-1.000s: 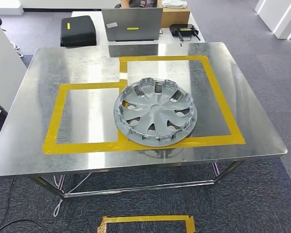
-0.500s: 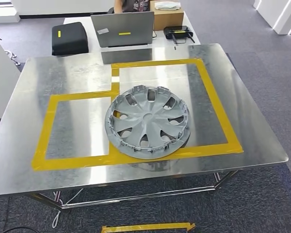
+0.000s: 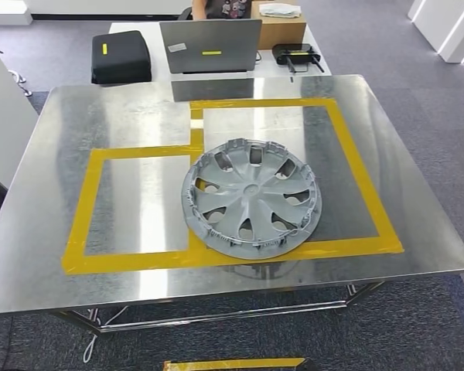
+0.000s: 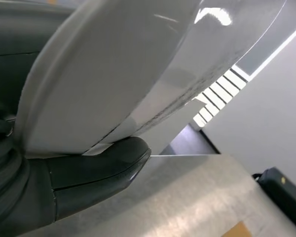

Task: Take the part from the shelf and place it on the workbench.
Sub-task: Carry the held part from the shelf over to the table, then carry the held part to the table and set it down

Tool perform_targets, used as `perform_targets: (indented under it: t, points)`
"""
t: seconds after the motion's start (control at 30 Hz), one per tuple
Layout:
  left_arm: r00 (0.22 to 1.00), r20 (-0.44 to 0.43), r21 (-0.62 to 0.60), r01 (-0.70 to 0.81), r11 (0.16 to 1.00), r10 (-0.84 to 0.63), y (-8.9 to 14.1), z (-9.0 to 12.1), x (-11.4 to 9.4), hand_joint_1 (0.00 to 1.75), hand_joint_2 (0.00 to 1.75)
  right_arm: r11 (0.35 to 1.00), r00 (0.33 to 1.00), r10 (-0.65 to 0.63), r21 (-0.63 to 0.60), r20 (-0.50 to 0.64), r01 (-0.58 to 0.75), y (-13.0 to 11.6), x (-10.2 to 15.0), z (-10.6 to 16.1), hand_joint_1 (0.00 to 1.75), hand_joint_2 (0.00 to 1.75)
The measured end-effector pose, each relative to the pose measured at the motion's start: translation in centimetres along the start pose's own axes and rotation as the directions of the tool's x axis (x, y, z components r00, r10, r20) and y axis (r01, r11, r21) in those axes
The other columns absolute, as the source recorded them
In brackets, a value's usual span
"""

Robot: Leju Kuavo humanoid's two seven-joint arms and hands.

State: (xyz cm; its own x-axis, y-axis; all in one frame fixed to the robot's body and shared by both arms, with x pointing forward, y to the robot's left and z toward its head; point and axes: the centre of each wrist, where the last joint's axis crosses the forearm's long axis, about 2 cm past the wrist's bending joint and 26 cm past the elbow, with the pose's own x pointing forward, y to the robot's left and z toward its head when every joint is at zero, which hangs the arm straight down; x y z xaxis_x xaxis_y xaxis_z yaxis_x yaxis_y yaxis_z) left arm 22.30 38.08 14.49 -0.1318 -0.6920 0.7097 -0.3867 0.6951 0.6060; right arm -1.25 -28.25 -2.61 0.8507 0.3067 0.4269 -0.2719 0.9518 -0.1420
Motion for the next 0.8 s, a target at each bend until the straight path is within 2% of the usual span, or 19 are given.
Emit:
perform_targets:
  t: [0.13,0.37,0.57,0.7,0.8]
  points:
    - [0.991,0.02,-0.122,0.132,0.984,-0.131,-1.1,-3.1,-0.8,1.75,1.75,0.999,0.999,0.041,0.027,0.017,-0.042,-0.5,-0.2,-0.5,0.0,1.75]
    - [0.968,0.081,-0.211,0.25,0.945,-0.238,-3.4,-7.2,-0.4,1.75,1.75,0.996,0.997,0.078,0.04,0.013,-0.078,-1.2,-0.9,-1.2,0.0,1.75]
    - [0.944,0.146,-0.26,0.325,0.909,-0.296,-6.0,-10.3,1.3,1.75,1.75,0.994,0.995,0.099,0.049,0.018,-0.1,-1.2,-0.8,-1.8,0.0,1.75]
    - [0.928,0.192,-0.303,0.366,0.88,-0.32,-8.5,-12.1,3.2,1.75,1.75,0.992,0.993,0.112,0.051,0.025,-0.113,-1.2,-0.6,-2.3,0.0,1.75]
    - [0.895,0.267,-0.37,0.437,0.82,-0.357,-10.8,-13.0,5.0,1.75,1.75,0.991,0.992,0.124,0.048,0.026,-0.125,-1.3,-0.6,-2.6,0.0,1.75]
